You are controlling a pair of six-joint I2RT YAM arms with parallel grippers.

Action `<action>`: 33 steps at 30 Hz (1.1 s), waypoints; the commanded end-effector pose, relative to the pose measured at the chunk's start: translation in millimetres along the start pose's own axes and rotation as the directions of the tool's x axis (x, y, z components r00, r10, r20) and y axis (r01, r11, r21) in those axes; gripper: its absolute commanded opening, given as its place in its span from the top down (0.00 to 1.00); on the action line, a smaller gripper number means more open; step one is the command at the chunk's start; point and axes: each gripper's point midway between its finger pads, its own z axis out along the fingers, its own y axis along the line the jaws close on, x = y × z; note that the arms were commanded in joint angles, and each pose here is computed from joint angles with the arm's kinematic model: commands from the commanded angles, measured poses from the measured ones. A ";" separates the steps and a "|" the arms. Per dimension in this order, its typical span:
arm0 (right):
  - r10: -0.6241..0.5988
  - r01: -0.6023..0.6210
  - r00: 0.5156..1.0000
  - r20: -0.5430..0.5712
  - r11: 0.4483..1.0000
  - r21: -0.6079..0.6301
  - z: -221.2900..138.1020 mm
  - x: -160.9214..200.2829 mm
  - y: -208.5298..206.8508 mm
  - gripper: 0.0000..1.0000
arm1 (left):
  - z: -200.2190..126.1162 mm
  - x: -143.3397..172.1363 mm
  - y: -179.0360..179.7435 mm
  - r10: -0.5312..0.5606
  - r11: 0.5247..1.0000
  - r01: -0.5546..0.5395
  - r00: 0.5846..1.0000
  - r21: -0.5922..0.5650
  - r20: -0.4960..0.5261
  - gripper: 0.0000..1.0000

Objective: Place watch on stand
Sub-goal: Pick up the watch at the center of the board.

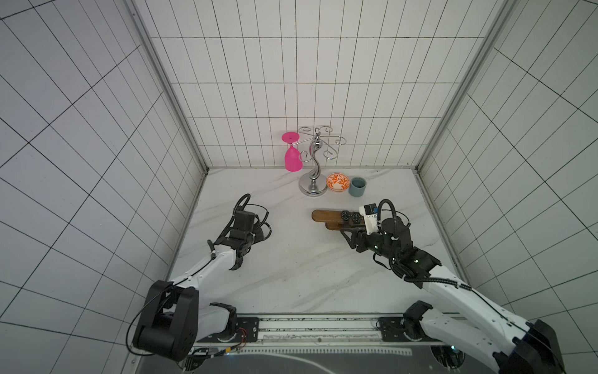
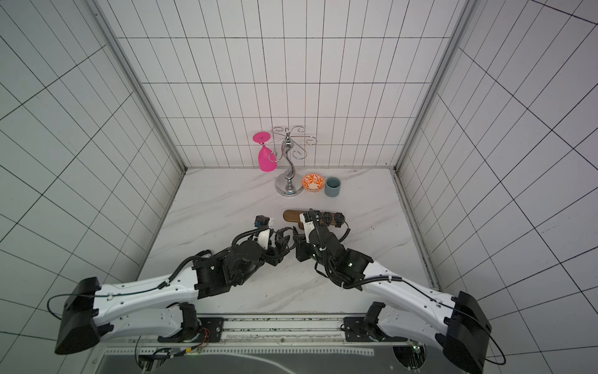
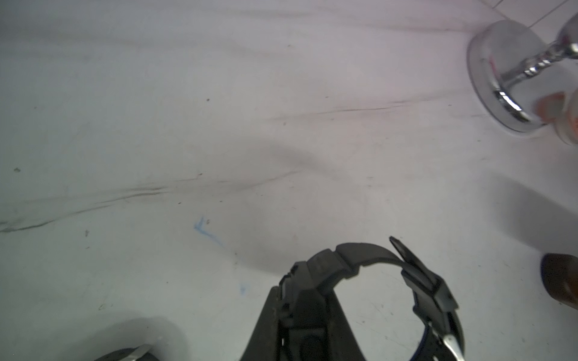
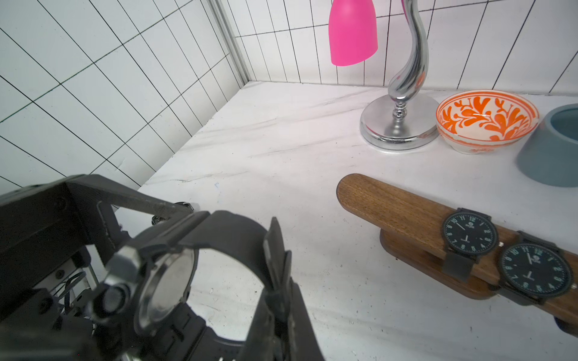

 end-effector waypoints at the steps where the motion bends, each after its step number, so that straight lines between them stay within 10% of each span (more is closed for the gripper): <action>1: 0.021 -0.021 1.000 0.008 1.000 0.013 -1.6 -4.9 9.3 0.44 | -35.8 -30.1 -44.4 0.080 0.995 -0.089 0.983 0.048 0.167 0.87; 14: -0.026 0.025 1.000 -0.001 0.996 -0.080 3.8 -17.5 74.4 0.45 | -104.5 6.9 -175.7 0.253 0.906 -0.335 0.919 0.260 0.302 0.88; 33: -0.006 0.007 1.000 0.015 0.995 -0.096 7.5 -19.8 92.8 0.59 | -122.1 34.1 -209.5 0.339 0.857 -0.441 0.872 0.266 0.352 0.89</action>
